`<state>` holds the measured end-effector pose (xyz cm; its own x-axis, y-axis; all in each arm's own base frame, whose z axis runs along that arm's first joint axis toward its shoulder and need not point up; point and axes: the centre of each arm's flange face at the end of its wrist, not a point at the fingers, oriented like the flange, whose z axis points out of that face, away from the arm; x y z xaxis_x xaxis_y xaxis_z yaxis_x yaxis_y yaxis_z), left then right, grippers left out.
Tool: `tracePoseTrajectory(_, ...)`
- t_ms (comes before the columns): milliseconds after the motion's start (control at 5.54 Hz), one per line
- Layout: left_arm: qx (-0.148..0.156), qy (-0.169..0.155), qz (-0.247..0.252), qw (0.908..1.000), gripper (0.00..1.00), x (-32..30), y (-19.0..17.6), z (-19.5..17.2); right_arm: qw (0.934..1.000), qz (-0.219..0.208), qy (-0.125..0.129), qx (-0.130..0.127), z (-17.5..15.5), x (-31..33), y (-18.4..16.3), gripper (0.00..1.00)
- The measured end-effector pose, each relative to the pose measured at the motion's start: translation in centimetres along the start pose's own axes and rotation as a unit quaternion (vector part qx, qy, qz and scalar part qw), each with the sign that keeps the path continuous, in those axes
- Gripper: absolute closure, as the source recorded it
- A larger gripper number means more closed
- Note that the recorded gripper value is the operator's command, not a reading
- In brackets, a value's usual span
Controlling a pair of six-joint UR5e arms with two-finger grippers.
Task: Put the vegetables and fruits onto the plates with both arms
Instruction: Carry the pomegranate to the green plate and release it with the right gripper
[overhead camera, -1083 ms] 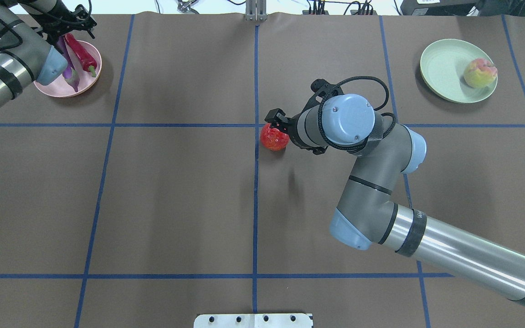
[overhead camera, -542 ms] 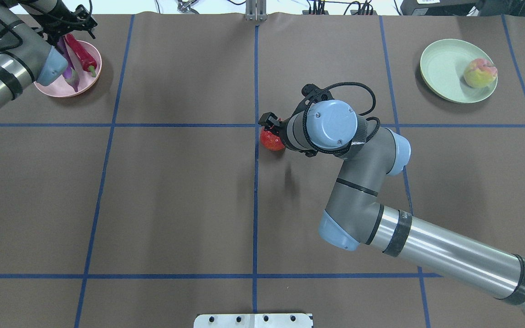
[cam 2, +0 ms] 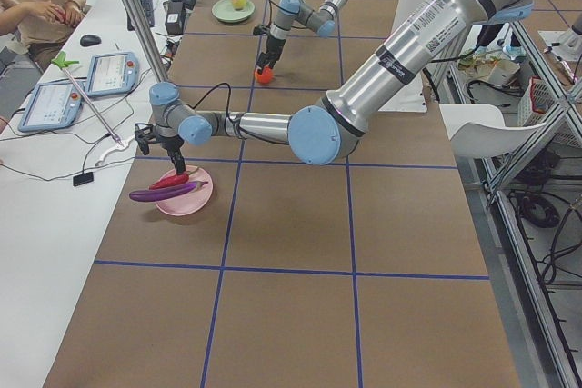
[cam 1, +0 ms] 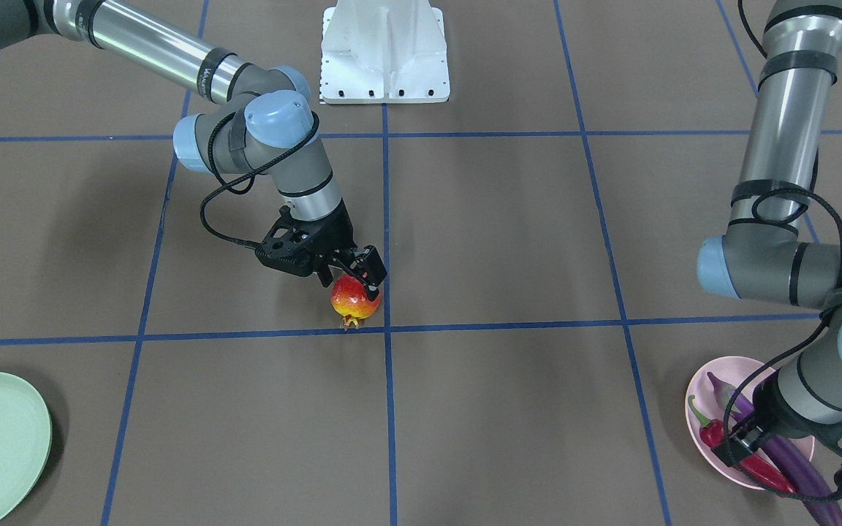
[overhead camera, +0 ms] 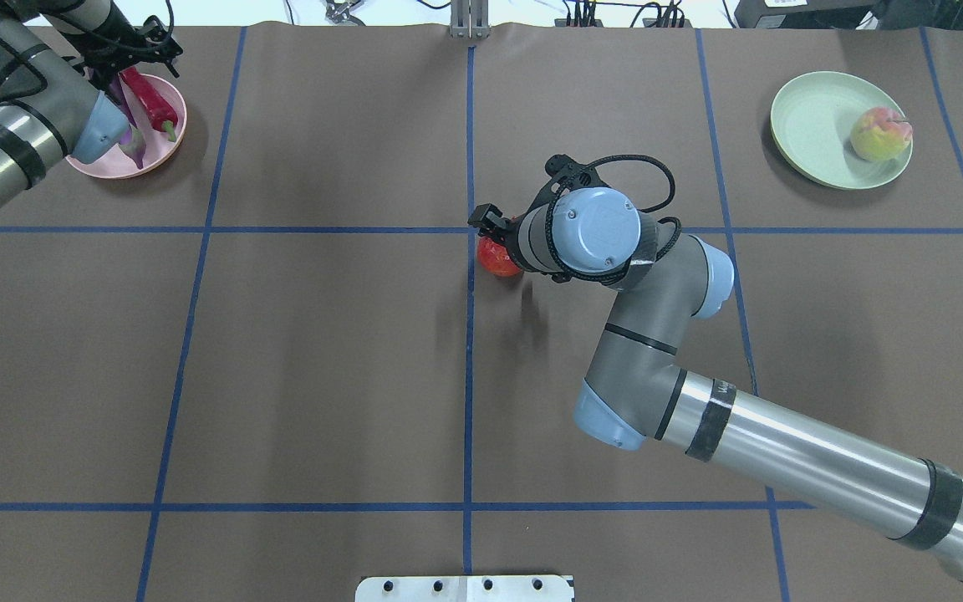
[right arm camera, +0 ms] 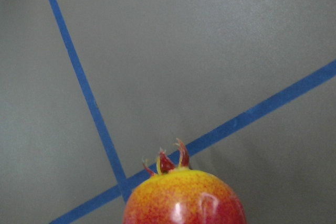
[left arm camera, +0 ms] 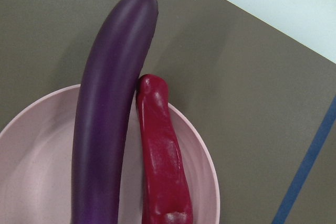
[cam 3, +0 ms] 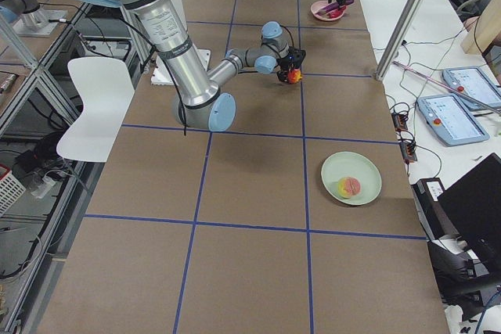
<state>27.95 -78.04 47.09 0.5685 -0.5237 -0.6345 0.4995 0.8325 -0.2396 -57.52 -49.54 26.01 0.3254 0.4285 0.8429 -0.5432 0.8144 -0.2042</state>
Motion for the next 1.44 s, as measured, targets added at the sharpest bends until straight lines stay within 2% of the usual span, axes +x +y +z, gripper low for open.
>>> tracePoseTrajectory(181,0.000,0.000,0.001,1.0000,0.00,0.1,0.1,0.1,1.0000,0.000,-0.002,0.000,0.2,-0.2,0.0,0.61)
tracePoseTrajectory(361,0.000,-0.001,0.002,1.0000,0.00,0.2,0.3,0.2,1.0000,0.001,-0.001,0.000,0.3,-0.2,0.0,1.00)
tracePoseTrajectory(722,0.000,0.005,0.008,1.0000,0.00,1.0,1.0,-0.3,1.0000,0.000,-0.001,0.000,-0.1,-0.1,-1.1,1.00)
tracePoseTrajectory(903,0.003,0.015,0.014,0.9998,0.00,2.0,1.6,-1.6,0.9999,-0.015,0.006,0.004,-1.0,0.8,-5.7,1.00)
tracePoseTrajectory(1444,0.006,0.036,0.026,0.9990,0.00,1.1,3.1,-3.1,0.9921,-0.101,0.071,0.021,-4.5,10.6,-27.2,1.00)
